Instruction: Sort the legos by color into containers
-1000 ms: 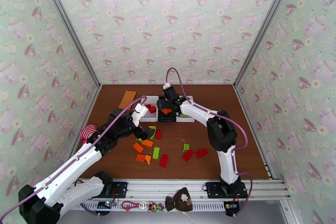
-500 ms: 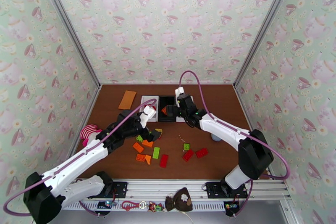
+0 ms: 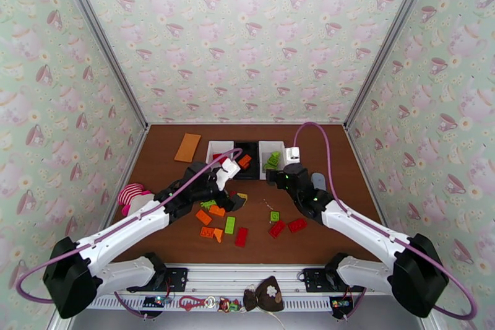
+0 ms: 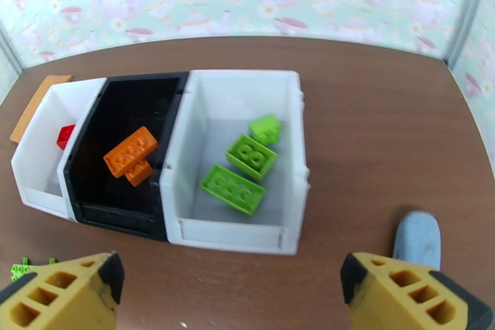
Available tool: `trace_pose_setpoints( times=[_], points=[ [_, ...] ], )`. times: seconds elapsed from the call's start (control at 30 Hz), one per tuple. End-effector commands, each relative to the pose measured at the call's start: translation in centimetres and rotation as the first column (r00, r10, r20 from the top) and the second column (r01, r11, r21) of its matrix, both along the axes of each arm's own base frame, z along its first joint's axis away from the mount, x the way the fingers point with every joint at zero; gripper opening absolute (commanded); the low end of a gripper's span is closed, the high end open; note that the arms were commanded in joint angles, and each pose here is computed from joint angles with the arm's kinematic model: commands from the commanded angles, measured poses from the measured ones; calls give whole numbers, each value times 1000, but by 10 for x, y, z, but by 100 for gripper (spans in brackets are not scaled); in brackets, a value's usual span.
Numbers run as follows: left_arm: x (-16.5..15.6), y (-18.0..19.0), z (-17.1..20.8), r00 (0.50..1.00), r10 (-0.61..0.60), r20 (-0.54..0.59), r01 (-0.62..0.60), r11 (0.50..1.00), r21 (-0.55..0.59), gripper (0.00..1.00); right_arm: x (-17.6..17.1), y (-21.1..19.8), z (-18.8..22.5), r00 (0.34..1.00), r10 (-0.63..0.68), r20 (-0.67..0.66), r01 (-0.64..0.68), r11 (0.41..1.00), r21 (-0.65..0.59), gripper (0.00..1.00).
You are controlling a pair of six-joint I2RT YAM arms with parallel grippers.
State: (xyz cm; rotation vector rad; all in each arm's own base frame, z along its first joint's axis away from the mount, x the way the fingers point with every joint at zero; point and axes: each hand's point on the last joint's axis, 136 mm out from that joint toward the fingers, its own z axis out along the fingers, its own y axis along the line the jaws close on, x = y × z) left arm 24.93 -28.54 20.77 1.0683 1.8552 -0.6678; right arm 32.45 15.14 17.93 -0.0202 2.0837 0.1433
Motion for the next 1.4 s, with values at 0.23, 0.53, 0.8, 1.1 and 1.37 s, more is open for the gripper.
trace_pose_setpoints(
  times=[0.23, 0.53, 0.8, 1.1, 1.37],
  points=[
    [-34, -27, 3, 971, -232, 56, 235, 970, -63, 100, -88, -94, -33, 890, -393, -231, 428, 895, 128, 99],
    [-48, -44, -16, 932, -359, 47, 360, 933, 0, 100, -135, -92, -83, 743, -424, -518, 567, 809, 152, 88],
    [-55, -49, -26, 914, -402, 45, 401, 916, 31, 100, -137, -58, -120, 642, -358, -678, 555, 827, 89, 81],
    [-60, -48, -31, 913, -405, 41, 403, 914, 42, 100, -134, -43, -155, 580, -349, -736, 577, 814, 69, 68],
    [-59, -48, -27, 915, -401, 52, 400, 916, 36, 100, -134, -46, -161, 578, -361, -732, 579, 814, 56, 37]
  ],
)
